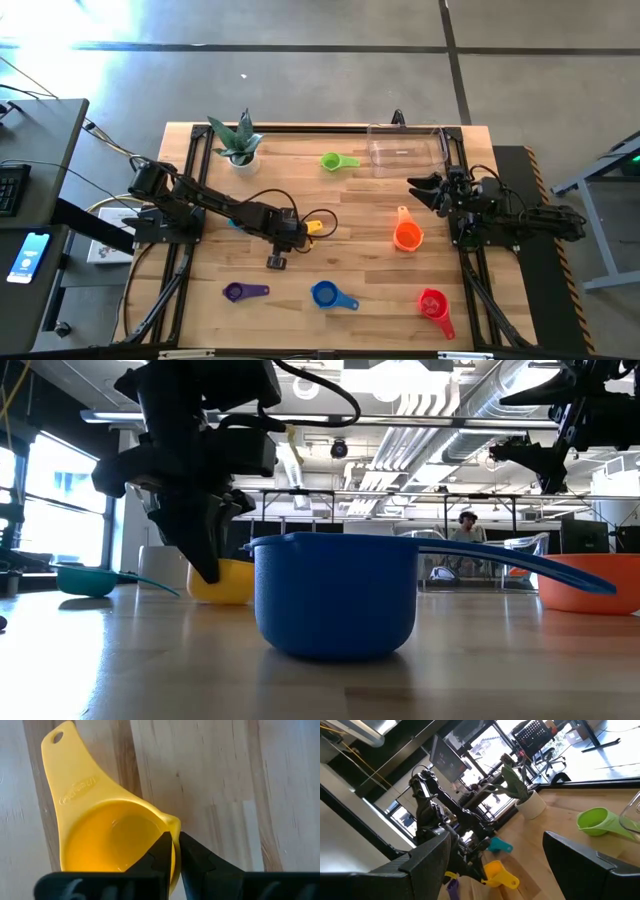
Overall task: Nest measuring cups in basket
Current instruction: Adjust the yellow measuring cup
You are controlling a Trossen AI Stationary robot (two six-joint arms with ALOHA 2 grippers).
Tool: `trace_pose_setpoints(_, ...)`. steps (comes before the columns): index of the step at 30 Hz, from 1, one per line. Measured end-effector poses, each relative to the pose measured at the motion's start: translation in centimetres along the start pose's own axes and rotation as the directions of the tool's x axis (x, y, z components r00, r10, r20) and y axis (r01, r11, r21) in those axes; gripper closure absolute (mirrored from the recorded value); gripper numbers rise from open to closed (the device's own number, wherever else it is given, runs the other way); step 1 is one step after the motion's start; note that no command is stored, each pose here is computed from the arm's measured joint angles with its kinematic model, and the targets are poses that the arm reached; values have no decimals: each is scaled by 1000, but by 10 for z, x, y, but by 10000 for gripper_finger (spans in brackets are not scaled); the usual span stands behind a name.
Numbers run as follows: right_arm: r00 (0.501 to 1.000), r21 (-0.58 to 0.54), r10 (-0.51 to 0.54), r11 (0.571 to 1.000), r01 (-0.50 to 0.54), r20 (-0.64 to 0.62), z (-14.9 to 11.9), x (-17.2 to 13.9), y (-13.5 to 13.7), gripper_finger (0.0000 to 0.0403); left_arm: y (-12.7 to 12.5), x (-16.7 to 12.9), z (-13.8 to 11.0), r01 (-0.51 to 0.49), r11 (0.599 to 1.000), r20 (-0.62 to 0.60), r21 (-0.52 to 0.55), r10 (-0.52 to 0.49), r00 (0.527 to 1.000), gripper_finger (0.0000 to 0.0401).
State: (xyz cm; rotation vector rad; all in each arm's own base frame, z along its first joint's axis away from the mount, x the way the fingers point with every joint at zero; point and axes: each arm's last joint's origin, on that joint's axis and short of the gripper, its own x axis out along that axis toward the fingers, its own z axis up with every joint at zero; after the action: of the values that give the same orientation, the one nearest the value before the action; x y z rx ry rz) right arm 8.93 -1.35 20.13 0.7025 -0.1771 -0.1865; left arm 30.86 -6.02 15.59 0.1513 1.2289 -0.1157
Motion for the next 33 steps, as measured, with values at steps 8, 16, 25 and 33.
trace_pose_setpoints(8, 1000, 20, 0, 1000, 0, 0, 0, 0, 0, 94, 0, 0, -2, 0, 1000, -19, 2, 0, 1000, 380)
trace_pose_setpoints(16, 1000, 12, -16, 1000, 16, 13, 0, 0, 0, 94, 0, 0, -2, 8, 999, -20, -40, -9, 1000, 380)
trace_pose_setpoints(25, 1000, 12, -24, 1000, 24, 6, 0, 0, -1, 94, -1, 0, -2, 42, 995, -20, -96, -44, 999, 380)
trace_pose_setpoints(33, 1000, 17, -27, 999, 27, 3, -1, 0, -1, 94, -4, -1, -1, 133, 987, -17, -88, -134, 991, 380)
